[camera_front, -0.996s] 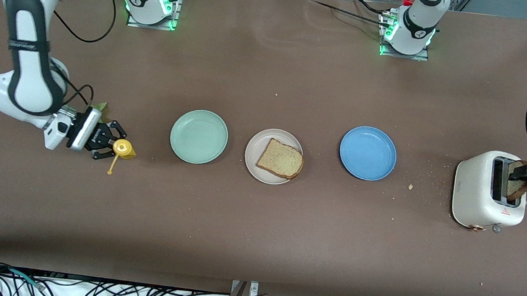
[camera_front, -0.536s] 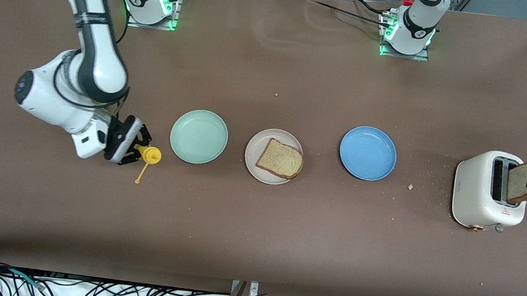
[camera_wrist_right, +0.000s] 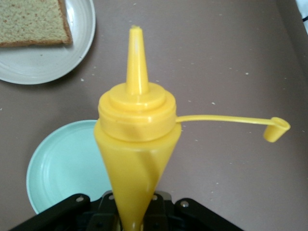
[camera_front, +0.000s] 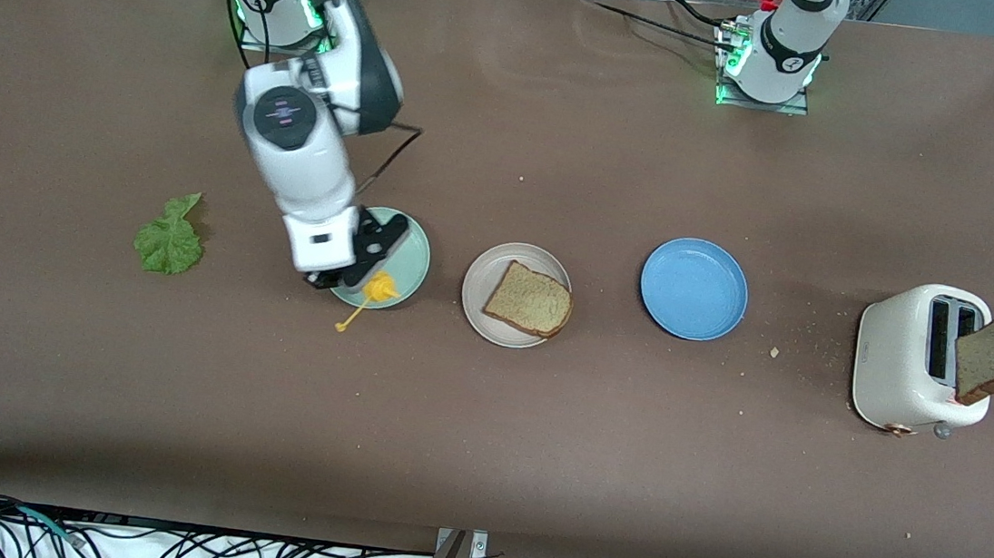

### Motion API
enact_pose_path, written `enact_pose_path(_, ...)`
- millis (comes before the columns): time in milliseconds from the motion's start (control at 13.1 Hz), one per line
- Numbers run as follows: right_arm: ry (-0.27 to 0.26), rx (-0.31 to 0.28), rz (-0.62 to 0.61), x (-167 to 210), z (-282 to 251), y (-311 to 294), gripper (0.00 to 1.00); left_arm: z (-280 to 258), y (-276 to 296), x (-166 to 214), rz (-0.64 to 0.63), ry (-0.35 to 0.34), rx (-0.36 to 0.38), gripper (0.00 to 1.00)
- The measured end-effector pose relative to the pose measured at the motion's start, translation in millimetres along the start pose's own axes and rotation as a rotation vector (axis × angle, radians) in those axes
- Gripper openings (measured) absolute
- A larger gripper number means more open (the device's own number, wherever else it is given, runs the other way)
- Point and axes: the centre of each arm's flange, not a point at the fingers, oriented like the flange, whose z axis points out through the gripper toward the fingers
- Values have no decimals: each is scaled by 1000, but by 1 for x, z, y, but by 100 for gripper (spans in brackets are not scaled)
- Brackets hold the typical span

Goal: Make sandwich in beige plate with both arms
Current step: 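Carry the mustard over the beige plate while the left gripper lifts the bread, then squeeze the mustard onto the bread on the beige plate with the right gripper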

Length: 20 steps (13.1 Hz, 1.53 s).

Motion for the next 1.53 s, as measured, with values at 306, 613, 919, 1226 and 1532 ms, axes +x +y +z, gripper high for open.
enact_pose_path(306, -195, -126, -54, 48, 5, -65, 8, 4, 39, 20, 31, 31, -168, 9)
enact_pose_path(613, -360, -288, -83, 101, 37, -125, 8, 35, 89, 55, 52, -13, -242, 9)
enact_pose_path(919, -434, -433, -107, 109, 91, -178, 8, 87, 108, 74, 53, -44, -359, 9)
enact_pose_path(1226, -465, -473, -110, 109, 97, -180, 8, 106, 128, 88, 70, -48, -419, 9)
enact_pose_path(1532, -476, -422, -121, 107, 61, -142, 8, 97, 130, 91, 79, -32, -411, 9)
